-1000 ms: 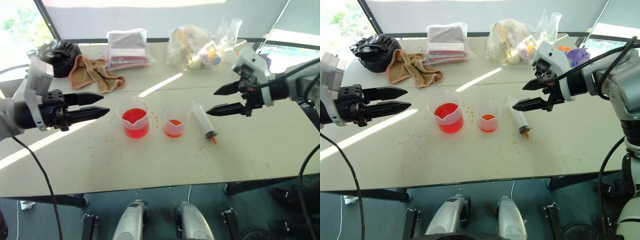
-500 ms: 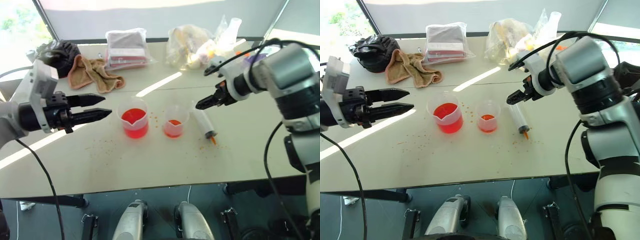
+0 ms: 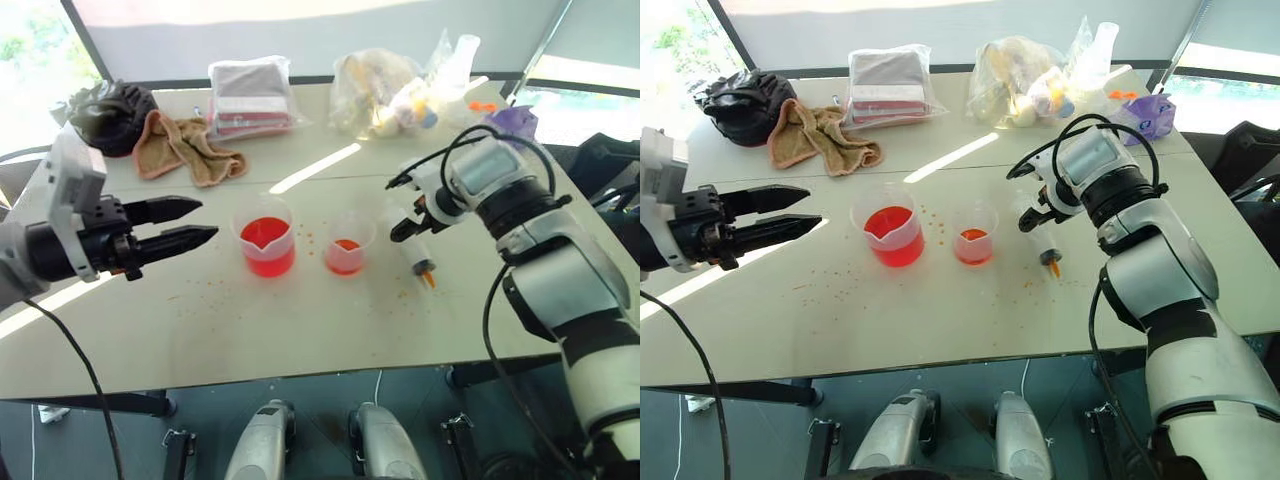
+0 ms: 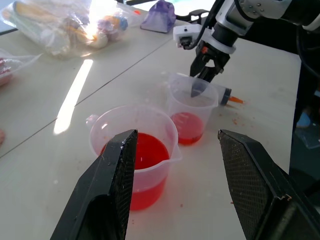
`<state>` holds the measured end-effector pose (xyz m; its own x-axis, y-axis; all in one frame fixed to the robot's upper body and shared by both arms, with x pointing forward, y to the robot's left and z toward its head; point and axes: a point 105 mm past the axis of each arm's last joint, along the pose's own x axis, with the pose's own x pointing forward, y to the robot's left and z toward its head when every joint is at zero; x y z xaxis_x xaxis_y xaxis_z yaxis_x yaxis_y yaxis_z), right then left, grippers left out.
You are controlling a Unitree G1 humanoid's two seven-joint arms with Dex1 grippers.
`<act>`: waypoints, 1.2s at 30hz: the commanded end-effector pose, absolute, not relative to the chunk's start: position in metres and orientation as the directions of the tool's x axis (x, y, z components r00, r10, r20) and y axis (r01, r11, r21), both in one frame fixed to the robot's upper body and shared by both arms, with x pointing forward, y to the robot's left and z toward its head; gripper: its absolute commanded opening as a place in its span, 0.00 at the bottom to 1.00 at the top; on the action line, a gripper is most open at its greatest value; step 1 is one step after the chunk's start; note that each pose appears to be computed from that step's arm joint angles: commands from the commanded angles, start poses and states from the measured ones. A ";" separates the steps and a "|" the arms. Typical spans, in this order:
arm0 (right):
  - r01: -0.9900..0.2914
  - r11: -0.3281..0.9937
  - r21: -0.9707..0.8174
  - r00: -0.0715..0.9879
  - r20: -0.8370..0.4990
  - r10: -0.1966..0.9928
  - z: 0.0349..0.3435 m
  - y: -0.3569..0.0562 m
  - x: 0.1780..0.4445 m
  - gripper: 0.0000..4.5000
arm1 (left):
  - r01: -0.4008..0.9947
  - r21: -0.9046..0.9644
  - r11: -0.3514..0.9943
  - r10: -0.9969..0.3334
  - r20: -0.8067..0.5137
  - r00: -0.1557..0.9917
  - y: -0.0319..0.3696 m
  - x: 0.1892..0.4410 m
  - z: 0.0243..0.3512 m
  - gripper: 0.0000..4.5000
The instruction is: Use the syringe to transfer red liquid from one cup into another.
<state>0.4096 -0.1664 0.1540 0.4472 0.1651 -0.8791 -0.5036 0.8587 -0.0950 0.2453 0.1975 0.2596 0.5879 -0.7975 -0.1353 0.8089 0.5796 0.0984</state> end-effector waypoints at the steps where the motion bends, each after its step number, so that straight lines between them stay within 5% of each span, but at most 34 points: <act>1: -0.513 0.851 -0.115 0.481 -0.859 0.173 0.162 -0.165 0.416 0.86 | 0.793 0.157 0.589 -0.787 -0.110 0.607 0.199 0.240 0.273 0.60; 7: -0.523 0.846 -0.107 0.480 -0.856 0.189 0.165 -0.164 0.416 0.32 | 0.789 0.161 0.592 -0.785 -0.108 0.611 0.199 0.241 0.274 0.60; 14: -0.485 0.851 -0.202 0.667 -0.715 0.210 0.214 -0.180 0.429 0.32 | 0.770 0.144 0.621 -0.775 -0.033 0.631 0.203 0.250 0.287 0.60; 19: -0.470 0.860 -0.196 0.870 -0.268 0.414 0.309 -0.164 0.437 0.32 | 0.750 0.122 0.650 -0.759 0.048 0.649 0.207 0.260 0.305 0.60; 22: -0.570 0.806 -0.162 0.802 0.105 0.588 0.376 -0.133 0.419 0.32 | 0.751 0.124 0.649 -0.760 0.064 0.647 0.207 0.264 0.312 0.60; 25: -0.669 0.719 -0.189 0.668 0.271 0.693 0.400 -0.094 0.398 0.32 | 0.740 0.130 0.660 -0.751 0.079 0.655 0.211 0.270 0.320 0.60; 30: -0.861 0.484 -0.155 0.383 0.430 0.818 0.393 -0.027 0.356 0.32 | 0.716 0.144 0.684 -0.728 0.065 0.682 0.221 0.273 0.326 0.60; 36: -0.930 0.365 -0.050 0.292 0.504 0.813 0.357 0.015 0.342 0.32 | 0.681 0.160 0.715 -0.696 0.070 0.714 0.228 0.273 0.334 0.60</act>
<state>0.3543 0.0150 0.3388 0.3354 0.8331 0.4398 -0.9290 0.3701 0.0075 0.2782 0.2242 0.3196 0.7013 -0.7120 0.0364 0.7050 0.7001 0.1132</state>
